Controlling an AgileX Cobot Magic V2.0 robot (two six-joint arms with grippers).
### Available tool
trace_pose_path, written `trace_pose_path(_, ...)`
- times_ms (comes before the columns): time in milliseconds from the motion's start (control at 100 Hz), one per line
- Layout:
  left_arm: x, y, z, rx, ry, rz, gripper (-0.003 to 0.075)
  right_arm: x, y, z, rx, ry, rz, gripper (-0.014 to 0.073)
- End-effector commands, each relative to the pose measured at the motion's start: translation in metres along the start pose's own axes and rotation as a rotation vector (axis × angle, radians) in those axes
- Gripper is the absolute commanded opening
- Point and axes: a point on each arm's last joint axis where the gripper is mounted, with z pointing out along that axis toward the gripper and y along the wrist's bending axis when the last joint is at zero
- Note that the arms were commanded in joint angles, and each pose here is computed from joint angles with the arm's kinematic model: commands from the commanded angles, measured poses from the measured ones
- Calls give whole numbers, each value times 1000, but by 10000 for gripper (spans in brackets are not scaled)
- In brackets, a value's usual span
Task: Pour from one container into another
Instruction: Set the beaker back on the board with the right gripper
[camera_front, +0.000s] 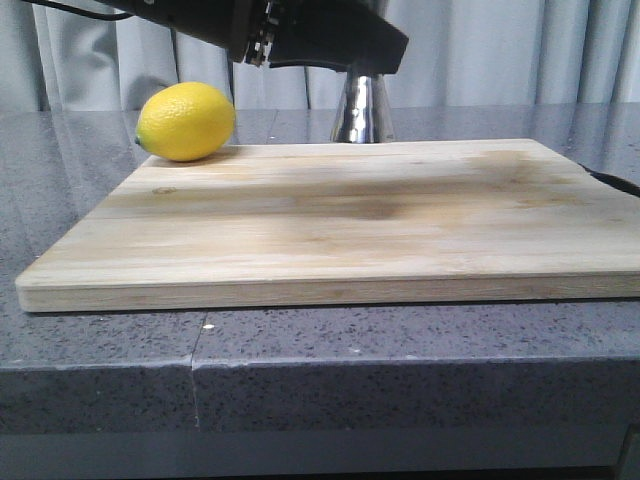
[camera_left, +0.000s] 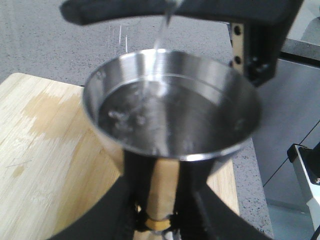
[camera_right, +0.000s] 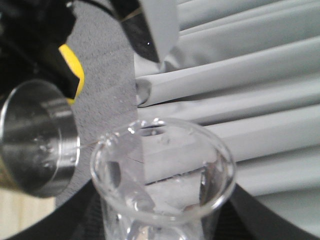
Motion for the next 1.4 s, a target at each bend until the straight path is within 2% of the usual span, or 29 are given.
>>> trace_pose_path(0,-29,-12,-8,26,-106,29,125,-12,-21,-10,82,-42,174,220)
trace_pose_path(180,-28,-12,-8,26,-99,37,125,-6,-28,-11,155,-19,526,220)
trace_pose_path(280,-28,-12,-8,26,-100,46,125,10,-31,-11,220,26,695,220)
trace_pose_path(440,-28,-12,-8,22,-99,60,125,47,-24,-1,258,77,821,220)
trace_pose_path(660,-28,-12,-8,22,-99,60,125,101,14,16,259,68,1027,220)
trace_pose_path(1060,-28,-12,-8,22,-99,60,125,126,92,28,123,44,1192,220)
trace_pose_path(1390,-28,-12,-8,22,-99,60,125,135,111,37,97,31,1229,220)
